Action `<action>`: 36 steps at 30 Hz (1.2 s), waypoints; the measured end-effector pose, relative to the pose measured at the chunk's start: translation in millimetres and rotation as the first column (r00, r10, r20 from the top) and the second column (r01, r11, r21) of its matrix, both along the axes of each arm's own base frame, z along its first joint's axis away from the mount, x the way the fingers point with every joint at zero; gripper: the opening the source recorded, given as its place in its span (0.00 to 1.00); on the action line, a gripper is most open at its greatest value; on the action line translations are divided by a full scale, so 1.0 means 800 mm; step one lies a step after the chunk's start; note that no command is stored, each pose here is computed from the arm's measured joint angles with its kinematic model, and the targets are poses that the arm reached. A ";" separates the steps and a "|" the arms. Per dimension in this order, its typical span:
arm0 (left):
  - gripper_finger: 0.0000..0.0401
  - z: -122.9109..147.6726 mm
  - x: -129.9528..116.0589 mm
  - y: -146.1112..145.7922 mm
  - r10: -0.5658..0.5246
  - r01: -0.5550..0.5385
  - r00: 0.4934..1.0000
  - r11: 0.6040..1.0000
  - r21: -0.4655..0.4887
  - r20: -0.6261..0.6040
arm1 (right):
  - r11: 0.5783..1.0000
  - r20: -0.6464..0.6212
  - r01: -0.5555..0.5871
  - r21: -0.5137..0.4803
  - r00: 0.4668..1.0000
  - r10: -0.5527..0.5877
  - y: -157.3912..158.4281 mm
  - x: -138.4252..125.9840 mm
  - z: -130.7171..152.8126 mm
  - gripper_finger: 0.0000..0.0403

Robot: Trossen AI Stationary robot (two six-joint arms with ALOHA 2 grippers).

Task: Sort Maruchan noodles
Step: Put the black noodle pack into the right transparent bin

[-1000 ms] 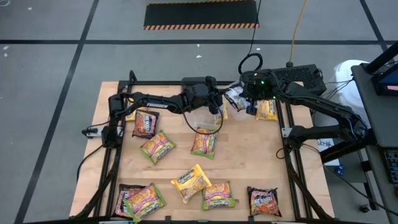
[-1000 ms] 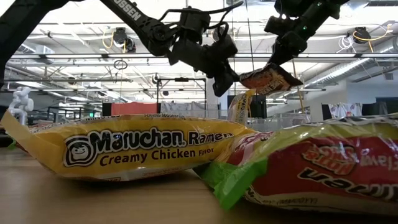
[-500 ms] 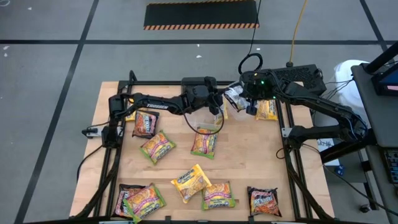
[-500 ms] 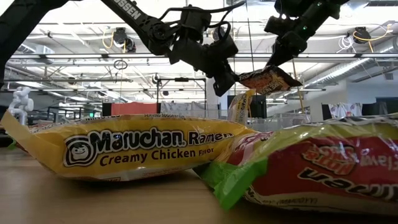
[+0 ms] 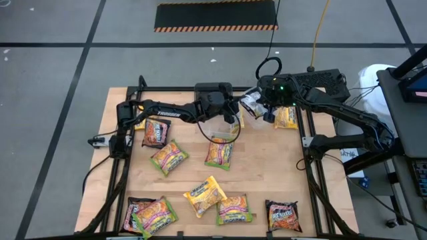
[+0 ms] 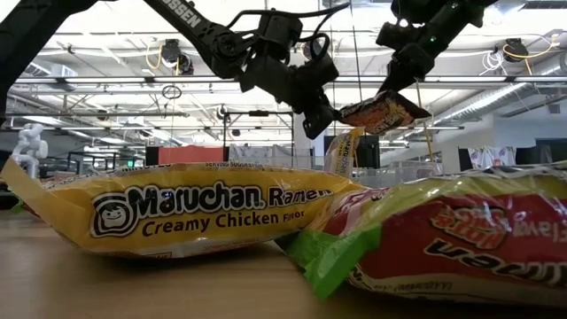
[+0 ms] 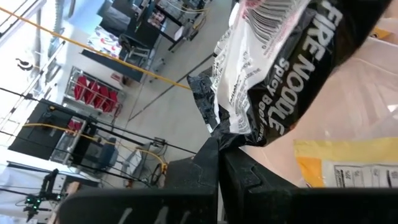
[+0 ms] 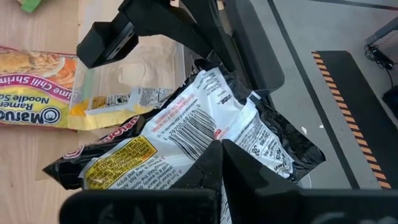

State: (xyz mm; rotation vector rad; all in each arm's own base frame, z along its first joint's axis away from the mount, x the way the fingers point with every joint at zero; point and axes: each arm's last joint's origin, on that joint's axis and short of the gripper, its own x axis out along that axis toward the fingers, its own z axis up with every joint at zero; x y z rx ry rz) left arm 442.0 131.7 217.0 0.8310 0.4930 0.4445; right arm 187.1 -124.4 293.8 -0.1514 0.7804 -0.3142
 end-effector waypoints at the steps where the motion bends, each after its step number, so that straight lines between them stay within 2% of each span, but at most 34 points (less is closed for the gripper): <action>1: 0.00 0.000 0.000 0.000 0.000 0.000 1.000 1.000 -0.002 -0.003 | 1.000 0.000 0.000 0.000 1.000 0.000 0.000 0.000 0.000 0.00; 10: 0.00 -0.001 0.000 0.000 0.010 -0.010 1.000 0.999 -0.031 0.011 | 0.995 -0.029 0.075 -0.070 0.997 -0.077 -0.004 -0.001 0.001 0.12; 16: 0.00 -0.004 -0.001 0.000 0.014 -0.014 1.000 0.999 -0.048 -0.005 | 0.994 -0.013 0.075 -0.080 0.997 -0.076 -0.005 0.000 0.003 0.20; 22: 0.00 -0.001 0.000 0.001 0.016 -0.017 1.000 0.998 -0.057 -0.019 | 0.993 0.004 0.077 -0.090 0.997 -0.076 -0.006 0.001 0.005 0.24; 29: 0.00 0.054 0.016 0.005 0.019 -0.026 0.997 0.995 -0.092 -0.075 | 0.992 0.011 0.080 -0.096 0.997 -0.079 -0.006 0.002 0.005 0.24; 36: 0.00 0.099 0.020 0.006 0.008 -0.015 0.997 0.996 -0.093 -0.080 | 0.973 -0.023 0.165 -0.161 0.985 -0.171 -0.010 -0.001 0.006 0.24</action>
